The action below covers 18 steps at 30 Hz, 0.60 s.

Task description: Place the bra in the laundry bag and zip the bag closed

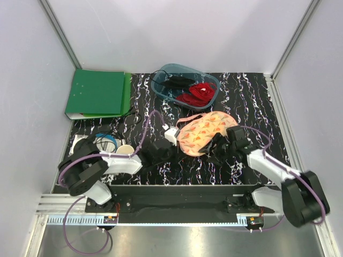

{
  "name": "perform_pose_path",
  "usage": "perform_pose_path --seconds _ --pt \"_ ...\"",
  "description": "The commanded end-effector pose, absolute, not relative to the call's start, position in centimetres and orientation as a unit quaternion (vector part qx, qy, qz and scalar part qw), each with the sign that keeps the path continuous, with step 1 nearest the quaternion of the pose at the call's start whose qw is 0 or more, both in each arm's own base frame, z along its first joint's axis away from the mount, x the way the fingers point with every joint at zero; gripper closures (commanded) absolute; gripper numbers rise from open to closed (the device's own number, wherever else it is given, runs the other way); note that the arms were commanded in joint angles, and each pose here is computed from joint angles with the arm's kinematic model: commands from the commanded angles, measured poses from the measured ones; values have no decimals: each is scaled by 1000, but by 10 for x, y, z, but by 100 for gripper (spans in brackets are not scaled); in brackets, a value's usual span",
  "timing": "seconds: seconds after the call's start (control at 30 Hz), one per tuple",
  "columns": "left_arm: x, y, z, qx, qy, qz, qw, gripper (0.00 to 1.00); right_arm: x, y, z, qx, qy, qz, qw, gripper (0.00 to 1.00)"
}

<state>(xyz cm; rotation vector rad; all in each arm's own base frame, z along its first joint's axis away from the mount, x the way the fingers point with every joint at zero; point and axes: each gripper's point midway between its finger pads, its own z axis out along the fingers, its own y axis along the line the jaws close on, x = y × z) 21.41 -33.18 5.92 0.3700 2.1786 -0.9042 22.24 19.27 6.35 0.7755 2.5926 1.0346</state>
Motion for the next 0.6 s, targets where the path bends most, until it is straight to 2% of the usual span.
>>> perform_pose_path --seconds 0.0,0.1,0.13,0.2,0.33,0.57 --pt "200 -373 81 142 827 -430 334 100 183 199 76 256 881 385 102 23" --pt "193 -383 81 140 826 -445 317 100 174 204 79 299 853 414 109 21" --pt "190 -387 84 140 821 -453 316 100 180 203 85 307 840 425 141 21" --pt "184 -391 87 139 819 -461 311 100 179 199 75 356 820 427 134 21" --pt "176 -400 95 139 812 -478 303 100 187 195 74 389 802 428 147 25" --pt "164 -409 96 144 808 -491 294 100 198 189 62 424 794 407 157 39"
